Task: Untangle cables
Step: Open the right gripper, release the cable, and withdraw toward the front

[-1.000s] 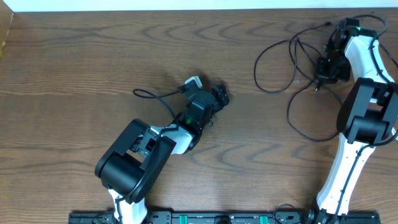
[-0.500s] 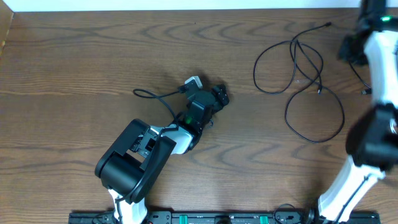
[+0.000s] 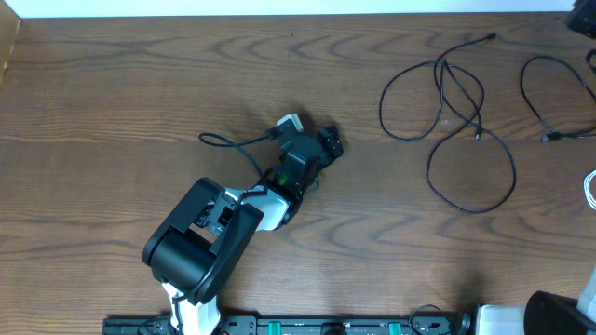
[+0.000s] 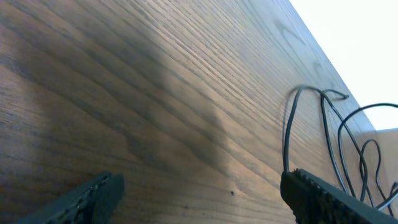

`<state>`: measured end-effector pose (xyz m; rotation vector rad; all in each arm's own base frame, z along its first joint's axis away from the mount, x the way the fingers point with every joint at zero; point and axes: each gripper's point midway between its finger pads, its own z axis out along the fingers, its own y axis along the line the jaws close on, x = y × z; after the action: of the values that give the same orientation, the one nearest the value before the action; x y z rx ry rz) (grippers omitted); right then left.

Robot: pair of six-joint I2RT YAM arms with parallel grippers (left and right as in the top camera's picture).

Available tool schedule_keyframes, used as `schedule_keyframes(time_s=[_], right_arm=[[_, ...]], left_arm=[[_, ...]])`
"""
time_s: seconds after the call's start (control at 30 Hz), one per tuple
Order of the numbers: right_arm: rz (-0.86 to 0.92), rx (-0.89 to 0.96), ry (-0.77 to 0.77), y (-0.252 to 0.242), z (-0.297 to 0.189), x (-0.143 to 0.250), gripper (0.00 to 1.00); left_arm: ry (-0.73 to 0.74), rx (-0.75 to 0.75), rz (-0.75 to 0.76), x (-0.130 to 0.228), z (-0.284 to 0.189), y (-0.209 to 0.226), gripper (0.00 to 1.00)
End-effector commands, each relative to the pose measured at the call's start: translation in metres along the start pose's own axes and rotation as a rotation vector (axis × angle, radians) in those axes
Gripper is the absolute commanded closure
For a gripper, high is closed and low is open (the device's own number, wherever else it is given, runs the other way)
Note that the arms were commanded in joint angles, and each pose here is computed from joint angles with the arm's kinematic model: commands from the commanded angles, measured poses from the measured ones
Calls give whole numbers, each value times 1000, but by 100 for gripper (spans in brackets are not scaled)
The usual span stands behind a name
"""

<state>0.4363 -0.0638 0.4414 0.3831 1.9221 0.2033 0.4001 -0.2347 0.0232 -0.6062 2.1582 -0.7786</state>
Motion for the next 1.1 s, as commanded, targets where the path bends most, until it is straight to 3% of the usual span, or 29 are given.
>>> schedule_keyframes(time_s=[0.0,0.1,0.23,0.4,0.53,0.83,0.97,1.07], right_arm=[[0,-146,33,29,-15,6,87],[-50,-141,18,30,-30,7,86],[-78,-69,-45,18,-47,15,82],[-98,-79,-129,13,-62,53,78],[-128,-119,-211,10,-71,86,75],[-161,-242,-281,6,-115,165,70],[-223,-238,-370,2,-143,172,64],[-246,-237,-475,5,-172,158,61]], left_arm=[[210,-65,95,43,-5,45,11],[232,35,233,30,-17,20,11],[203,16,357,7,-49,3,11],[156,5,603,-21,-96,-14,11],[104,-56,712,-42,-135,-13,10],[-161,-350,741,-109,-208,14,10],[-279,-401,719,-132,-230,13,11],[-291,-397,714,-133,-233,12,10]])
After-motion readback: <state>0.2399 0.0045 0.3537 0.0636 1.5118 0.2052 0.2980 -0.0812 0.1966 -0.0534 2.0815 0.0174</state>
